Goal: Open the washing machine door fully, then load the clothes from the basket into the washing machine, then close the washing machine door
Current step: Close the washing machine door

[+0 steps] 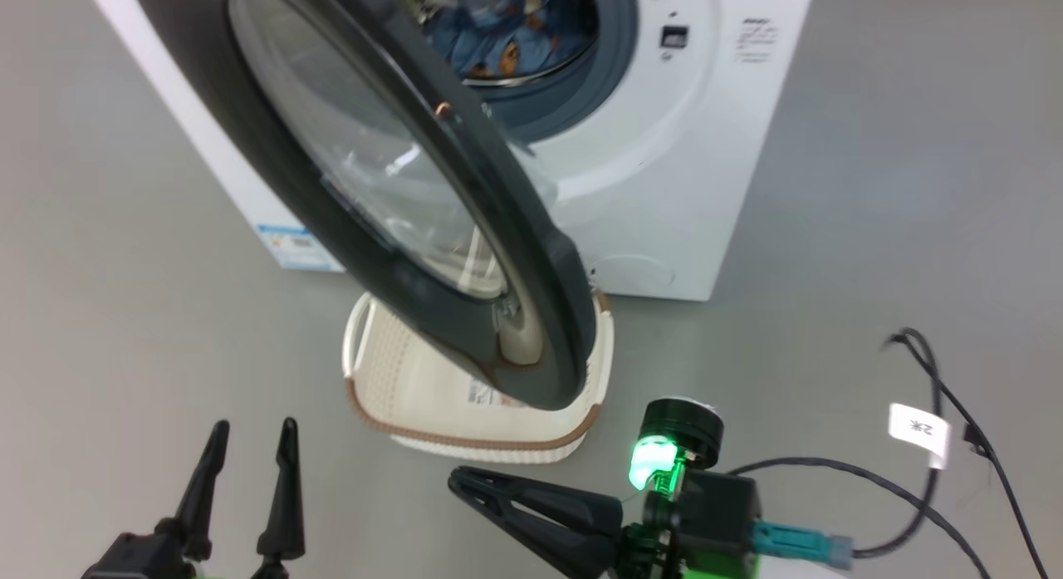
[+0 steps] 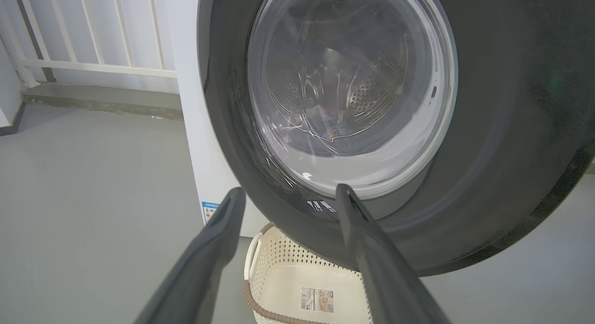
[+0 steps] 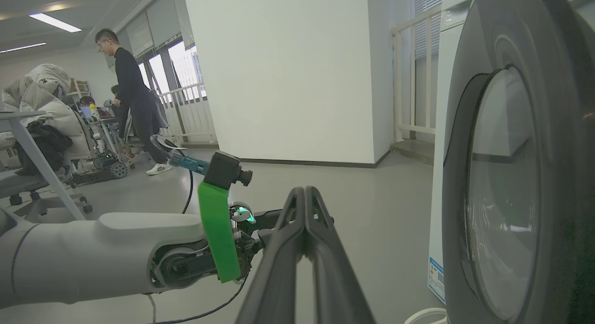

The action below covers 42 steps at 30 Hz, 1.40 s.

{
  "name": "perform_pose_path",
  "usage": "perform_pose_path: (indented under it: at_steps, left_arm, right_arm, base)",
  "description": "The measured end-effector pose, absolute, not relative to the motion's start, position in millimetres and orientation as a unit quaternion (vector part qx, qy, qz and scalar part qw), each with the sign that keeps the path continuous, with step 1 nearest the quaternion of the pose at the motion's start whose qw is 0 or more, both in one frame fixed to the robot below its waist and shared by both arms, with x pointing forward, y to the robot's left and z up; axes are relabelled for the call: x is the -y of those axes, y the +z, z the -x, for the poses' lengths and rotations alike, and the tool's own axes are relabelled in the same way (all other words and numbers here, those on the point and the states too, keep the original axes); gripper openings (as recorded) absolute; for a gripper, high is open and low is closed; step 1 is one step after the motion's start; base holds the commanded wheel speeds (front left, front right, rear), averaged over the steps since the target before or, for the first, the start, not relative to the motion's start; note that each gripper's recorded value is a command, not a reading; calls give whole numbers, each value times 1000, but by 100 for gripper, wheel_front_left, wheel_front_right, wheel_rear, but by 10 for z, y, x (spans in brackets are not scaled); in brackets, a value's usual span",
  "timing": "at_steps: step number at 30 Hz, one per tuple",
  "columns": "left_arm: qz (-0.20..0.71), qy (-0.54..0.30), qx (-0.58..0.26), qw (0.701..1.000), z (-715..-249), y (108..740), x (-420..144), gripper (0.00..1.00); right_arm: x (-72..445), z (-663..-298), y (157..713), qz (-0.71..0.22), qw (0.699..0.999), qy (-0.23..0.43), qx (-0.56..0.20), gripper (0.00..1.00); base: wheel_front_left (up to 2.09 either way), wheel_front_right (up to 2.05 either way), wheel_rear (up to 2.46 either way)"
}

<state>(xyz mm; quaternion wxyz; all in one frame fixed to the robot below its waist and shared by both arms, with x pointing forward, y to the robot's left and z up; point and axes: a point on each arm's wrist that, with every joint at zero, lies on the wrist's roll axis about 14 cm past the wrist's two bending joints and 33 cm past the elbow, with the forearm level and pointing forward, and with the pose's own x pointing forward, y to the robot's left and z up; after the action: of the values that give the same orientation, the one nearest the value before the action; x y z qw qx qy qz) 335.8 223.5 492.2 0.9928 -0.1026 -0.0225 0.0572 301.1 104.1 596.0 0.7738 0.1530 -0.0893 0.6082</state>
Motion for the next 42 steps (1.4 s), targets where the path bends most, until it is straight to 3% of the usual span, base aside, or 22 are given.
perform_pose_path:
  at_steps: [8, 15, 42]
  left_arm:
    - [115, 67, 16, 991, -3442, 4878, -2266, 100]
    - [116, 74, -3, 990, -3459, 4767, -2283, 100]
    - [117, 32, -20, 992, -3812, 4640, -2047, 100]
  right_arm:
    - [-1234, -3187, 5501, -158, 769, 620, 17, 0]
    - [-1246, -3496, 5172, -156, 790, 593, -18, 0]
    - [-754, -4697, 5070, -160, 893, 419, 30, 0]
  base:
    - [0, 0, 0]
    - [0, 0, 0]
    - [0, 0, 0]
